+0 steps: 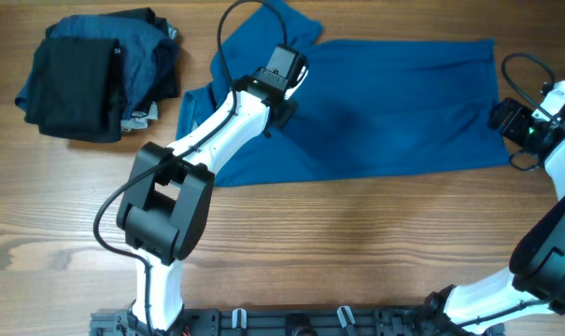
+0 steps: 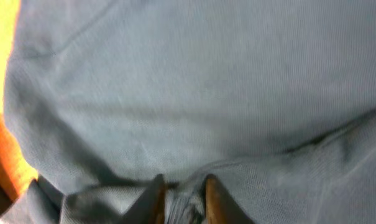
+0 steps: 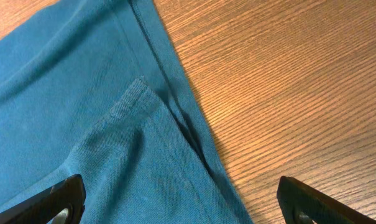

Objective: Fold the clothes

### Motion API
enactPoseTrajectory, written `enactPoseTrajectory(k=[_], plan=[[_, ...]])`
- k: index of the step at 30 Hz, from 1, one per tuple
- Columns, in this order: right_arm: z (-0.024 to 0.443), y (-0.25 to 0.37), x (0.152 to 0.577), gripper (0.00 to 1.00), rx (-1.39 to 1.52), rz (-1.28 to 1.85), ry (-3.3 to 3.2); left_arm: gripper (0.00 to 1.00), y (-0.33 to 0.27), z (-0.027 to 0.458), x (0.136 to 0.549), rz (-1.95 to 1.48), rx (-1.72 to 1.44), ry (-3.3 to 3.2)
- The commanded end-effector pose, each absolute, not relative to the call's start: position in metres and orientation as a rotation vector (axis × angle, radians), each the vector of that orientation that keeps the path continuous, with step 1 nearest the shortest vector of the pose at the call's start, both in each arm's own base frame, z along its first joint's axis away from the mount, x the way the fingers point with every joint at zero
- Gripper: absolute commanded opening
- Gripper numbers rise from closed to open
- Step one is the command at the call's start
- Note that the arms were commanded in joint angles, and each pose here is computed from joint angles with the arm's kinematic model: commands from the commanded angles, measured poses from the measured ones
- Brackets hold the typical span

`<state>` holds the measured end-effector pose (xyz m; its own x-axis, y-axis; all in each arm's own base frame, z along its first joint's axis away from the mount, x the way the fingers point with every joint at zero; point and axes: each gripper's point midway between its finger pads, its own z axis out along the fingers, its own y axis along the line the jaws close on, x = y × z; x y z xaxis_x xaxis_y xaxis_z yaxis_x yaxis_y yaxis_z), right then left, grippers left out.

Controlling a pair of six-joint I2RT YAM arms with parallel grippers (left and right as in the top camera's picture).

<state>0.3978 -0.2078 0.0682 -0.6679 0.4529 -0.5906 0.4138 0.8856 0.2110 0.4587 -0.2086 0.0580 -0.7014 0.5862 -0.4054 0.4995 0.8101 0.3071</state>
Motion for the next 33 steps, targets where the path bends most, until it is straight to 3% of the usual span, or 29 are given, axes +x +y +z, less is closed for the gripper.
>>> enactPoseTrajectory(k=[1,5,8,11,13,14,15,16,17,26,33], plan=[[0.070,-0.205,0.397,1.00,0.632,0.085,2.380,0.35,-0.211,0.039,0.464,0.264,0.842,2.495],[0.070,-0.205,0.397,0.99,0.632,0.085,2.381,0.44,-0.209,0.038,0.487,0.261,0.721,2.447],[0.070,-0.205,0.397,1.00,0.632,0.085,2.380,0.46,-0.188,0.095,0.516,0.278,0.379,2.350],[0.070,-0.205,0.397,1.00,0.632,0.085,2.381,0.50,-0.171,0.161,0.515,0.160,0.089,2.312],[0.070,-0.205,0.397,1.00,0.632,0.085,2.381,0.46,-0.157,0.186,0.497,0.068,-0.066,2.347],[0.070,-0.205,0.397,1.00,0.632,0.085,2.381,0.33,-0.153,0.188,0.485,0.003,-0.115,2.395],[0.070,-0.205,0.397,1.00,0.632,0.085,2.381,0.25,-0.153,0.186,0.473,-0.069,-0.138,2.456],[0.070,-0.205,0.397,1.00,0.632,0.085,2.381,0.10,-0.154,0.179,0.457,-0.147,-0.142,2.544],[0.070,-0.205,0.397,1.00,0.632,0.085,2.381,0.04,-0.152,0.165,0.438,-0.201,-0.137,2.653],[0.070,-0.205,0.397,1.00,0.632,0.085,2.381,0.04,-0.153,0.042,0.373,-0.281,-0.178,3.072],[0.070,-0.205,0.397,1.00,0.633,0.085,2.380,0.04,-0.156,0.027,0.398,-0.275,-0.168,2.990]])
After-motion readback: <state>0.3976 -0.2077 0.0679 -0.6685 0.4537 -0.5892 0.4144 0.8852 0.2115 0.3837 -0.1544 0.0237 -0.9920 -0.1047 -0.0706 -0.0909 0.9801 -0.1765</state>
